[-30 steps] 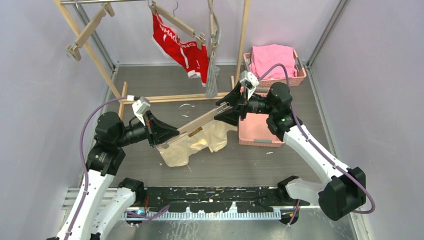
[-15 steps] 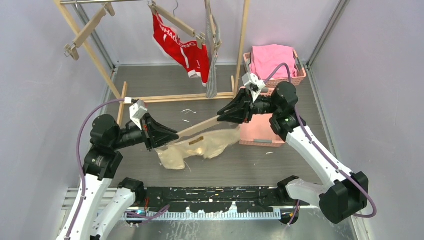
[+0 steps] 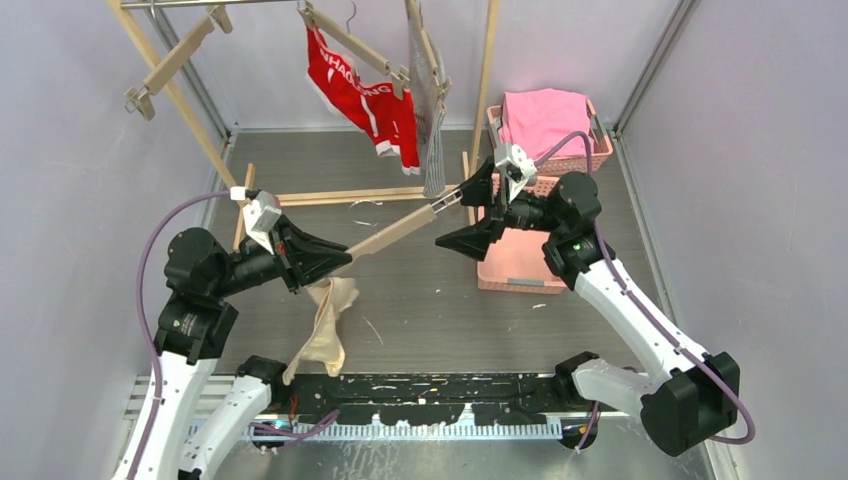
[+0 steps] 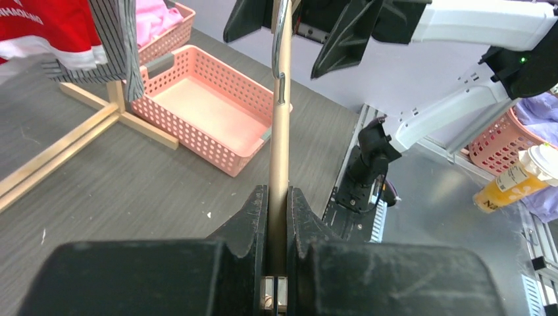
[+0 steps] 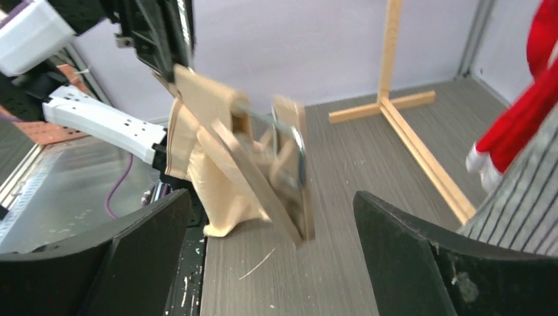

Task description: Remove the underwear clipped to the hanger

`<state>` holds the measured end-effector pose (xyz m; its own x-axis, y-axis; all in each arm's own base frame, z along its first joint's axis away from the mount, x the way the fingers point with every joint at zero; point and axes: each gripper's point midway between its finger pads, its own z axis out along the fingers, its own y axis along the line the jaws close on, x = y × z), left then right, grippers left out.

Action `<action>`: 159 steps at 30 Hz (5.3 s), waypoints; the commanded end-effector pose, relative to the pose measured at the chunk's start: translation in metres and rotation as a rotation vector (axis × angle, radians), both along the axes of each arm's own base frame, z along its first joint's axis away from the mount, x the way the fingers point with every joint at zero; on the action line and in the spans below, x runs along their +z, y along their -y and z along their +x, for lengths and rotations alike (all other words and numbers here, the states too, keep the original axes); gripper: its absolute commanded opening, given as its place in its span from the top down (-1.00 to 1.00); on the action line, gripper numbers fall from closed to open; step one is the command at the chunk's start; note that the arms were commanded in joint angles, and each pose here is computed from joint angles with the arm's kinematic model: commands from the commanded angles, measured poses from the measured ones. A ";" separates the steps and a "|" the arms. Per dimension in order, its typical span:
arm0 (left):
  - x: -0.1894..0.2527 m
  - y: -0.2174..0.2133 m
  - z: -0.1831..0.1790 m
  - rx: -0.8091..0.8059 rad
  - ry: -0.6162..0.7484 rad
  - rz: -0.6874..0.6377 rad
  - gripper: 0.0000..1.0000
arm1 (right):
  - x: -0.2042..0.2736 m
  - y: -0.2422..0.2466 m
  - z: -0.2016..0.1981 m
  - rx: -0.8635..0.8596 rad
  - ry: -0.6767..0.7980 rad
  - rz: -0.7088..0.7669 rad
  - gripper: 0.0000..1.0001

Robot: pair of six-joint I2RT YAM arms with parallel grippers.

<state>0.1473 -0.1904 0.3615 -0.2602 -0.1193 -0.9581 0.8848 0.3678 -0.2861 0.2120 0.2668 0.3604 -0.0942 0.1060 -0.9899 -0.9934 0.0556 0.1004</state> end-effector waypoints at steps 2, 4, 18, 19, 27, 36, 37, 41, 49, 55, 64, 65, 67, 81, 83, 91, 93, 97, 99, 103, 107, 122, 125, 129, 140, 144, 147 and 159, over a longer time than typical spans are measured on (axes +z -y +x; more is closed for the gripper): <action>0.045 0.001 0.008 0.022 0.123 -0.087 1.00 | 0.009 0.005 0.016 -0.136 -0.067 0.178 -1.00; 0.044 0.003 0.012 0.022 0.110 -0.109 1.00 | 0.013 0.007 0.014 -0.131 -0.096 0.278 -1.00; 0.060 0.006 0.023 0.039 0.098 -0.328 0.99 | 0.045 -0.007 0.002 -0.007 -0.058 0.606 -0.91; 0.060 0.007 0.023 0.038 0.095 -0.329 1.00 | 0.049 -0.011 0.001 0.001 -0.047 0.613 -0.91; 0.054 0.008 0.022 0.031 0.075 -0.329 0.99 | 0.058 -0.043 0.008 -0.032 0.006 0.575 -0.91; 0.048 0.008 0.023 0.037 0.064 -0.335 0.99 | 0.075 -0.054 0.018 -0.062 0.037 0.585 -0.86; 0.048 0.009 0.023 0.037 0.063 -0.339 0.99 | 0.076 -0.055 0.019 -0.065 0.040 0.588 -0.85; 0.048 0.010 0.024 0.030 0.060 -0.369 0.99 | 0.080 -0.060 0.023 -0.069 0.043 0.603 -0.71; 0.045 0.017 0.029 0.029 0.049 -0.418 0.99 | 0.089 -0.075 0.027 -0.039 0.017 0.584 0.39; 0.045 0.015 0.033 0.058 0.062 -0.428 0.99 | 0.082 -0.076 0.027 -0.087 0.026 0.536 0.97; 0.029 0.008 0.035 0.138 0.076 -0.319 0.07 | 0.089 -0.064 0.020 -0.133 0.050 0.531 0.97; 0.027 0.005 0.033 0.148 0.089 -0.299 -0.02 | 0.091 -0.062 0.020 -0.138 0.051 0.534 0.97; 0.020 0.002 0.030 0.166 0.101 -0.251 -0.12 | 0.092 -0.060 0.019 -0.145 0.053 0.536 0.97; -0.023 -0.006 0.049 0.270 0.040 -0.126 -0.37 | 0.107 -0.052 -0.003 -0.074 0.049 0.574 0.97; -0.027 -0.004 0.053 0.268 0.029 -0.124 -0.37 | 0.108 -0.051 -0.005 -0.072 0.050 0.573 0.97; -0.031 0.007 0.056 0.204 0.005 -0.152 -0.32 | 0.107 -0.050 -0.006 -0.075 0.045 0.568 0.97; -0.031 0.008 0.054 0.195 0.006 -0.152 -0.23 | 0.107 -0.050 -0.005 -0.076 0.043 0.567 0.97; -0.026 0.009 0.052 0.183 0.029 -0.162 0.14 | 0.103 -0.053 -0.003 -0.073 0.034 0.558 0.97; -0.022 0.008 0.051 0.182 0.039 -0.167 0.46 | 0.100 -0.054 -0.002 -0.072 0.026 0.553 0.97; -0.016 0.007 0.049 0.183 0.062 -0.176 0.99 | 0.096 -0.056 0.000 -0.077 0.014 0.542 0.97; -0.011 0.005 0.045 0.188 0.076 -0.176 0.16 | 0.095 -0.057 0.001 -0.080 0.010 0.534 0.97; 0.026 0.015 0.044 0.111 0.126 -0.241 -0.40 | 0.091 -0.062 -0.006 -0.045 -0.005 0.521 0.97; 0.024 0.018 0.047 0.099 0.113 -0.243 -0.37 | 0.091 -0.063 -0.006 -0.043 -0.004 0.523 0.97; 0.021 0.021 0.047 0.082 0.097 -0.239 -0.31 | 0.095 -0.065 -0.007 -0.039 0.000 0.528 0.97; 0.015 0.030 0.041 0.000 0.058 -0.258 0.17 | 0.096 -0.072 -0.004 -0.038 -0.008 0.548 0.97; 0.008 0.033 0.040 -0.008 0.039 -0.254 0.01 | 0.100 -0.073 -0.002 -0.038 -0.003 0.555 0.97; 0.006 0.031 0.039 0.001 0.048 -0.254 -0.01 | 0.103 -0.072 -0.002 -0.041 0.004 0.561 0.97; 0.012 0.030 0.037 0.006 0.077 -0.252 0.99 | 0.099 -0.071 -0.005 -0.041 -0.004 0.553 0.97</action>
